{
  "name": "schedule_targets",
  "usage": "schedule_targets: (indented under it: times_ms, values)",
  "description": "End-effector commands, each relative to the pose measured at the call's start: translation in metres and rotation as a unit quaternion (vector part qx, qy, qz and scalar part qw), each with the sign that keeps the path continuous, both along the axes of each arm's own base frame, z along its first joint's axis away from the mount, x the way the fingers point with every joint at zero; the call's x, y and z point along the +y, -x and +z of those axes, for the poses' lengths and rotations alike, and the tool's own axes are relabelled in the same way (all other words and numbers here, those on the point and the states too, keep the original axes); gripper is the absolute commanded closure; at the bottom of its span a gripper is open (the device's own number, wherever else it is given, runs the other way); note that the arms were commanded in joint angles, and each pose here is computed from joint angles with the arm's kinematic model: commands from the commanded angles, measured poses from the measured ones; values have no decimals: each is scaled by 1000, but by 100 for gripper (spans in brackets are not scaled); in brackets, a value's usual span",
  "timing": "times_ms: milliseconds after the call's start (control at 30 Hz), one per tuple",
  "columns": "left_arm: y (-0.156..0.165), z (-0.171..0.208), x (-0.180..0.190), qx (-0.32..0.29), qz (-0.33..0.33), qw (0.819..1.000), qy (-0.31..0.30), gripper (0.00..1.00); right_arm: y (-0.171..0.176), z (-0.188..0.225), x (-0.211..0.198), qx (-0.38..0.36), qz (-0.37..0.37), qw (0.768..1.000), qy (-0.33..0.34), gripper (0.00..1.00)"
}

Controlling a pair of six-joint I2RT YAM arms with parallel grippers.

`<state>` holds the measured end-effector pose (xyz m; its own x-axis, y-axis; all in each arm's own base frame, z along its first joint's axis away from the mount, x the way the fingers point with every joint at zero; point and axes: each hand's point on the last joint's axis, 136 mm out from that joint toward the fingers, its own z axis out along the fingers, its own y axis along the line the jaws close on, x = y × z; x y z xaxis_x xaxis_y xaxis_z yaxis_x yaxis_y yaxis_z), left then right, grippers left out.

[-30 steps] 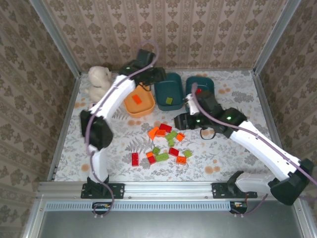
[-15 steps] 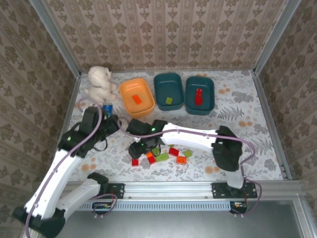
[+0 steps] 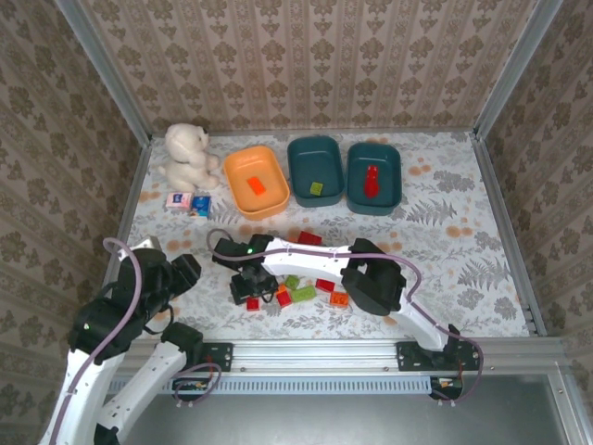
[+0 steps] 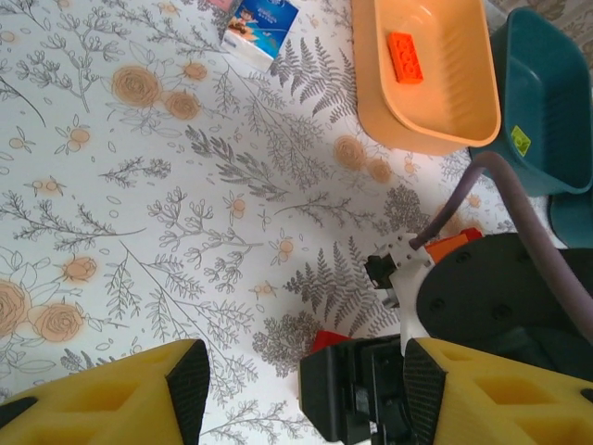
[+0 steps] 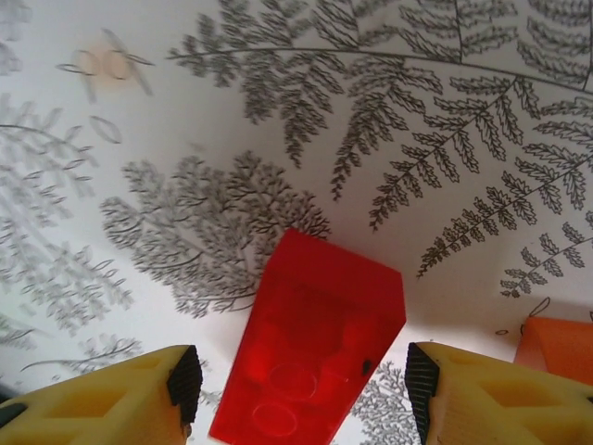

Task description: Sort the legos into containers by color

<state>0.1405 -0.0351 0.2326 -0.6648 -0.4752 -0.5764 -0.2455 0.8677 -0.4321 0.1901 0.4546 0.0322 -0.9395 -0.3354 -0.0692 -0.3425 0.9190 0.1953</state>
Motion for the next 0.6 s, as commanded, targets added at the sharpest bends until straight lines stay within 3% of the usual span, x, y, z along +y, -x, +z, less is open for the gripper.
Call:
schedule_targets:
  times_ms: [0,267,433,567]
  values:
    - [8,-2,-2,10,-19,1000,0,39,3,-10,-8,10,-35,999,39,38]
    - [9,-2,-8,8,-36,999,9,39,-8,-1,3,-14,-38,999,24,65]
    - [2,-6,-25,6,-71,997,23,39,-35,60,-3,-94,-27,995,-1,73]
    - [-6,-22,-53,25,-119,991,58,38,-76,113,-51,-153,-64,986,-1,73]
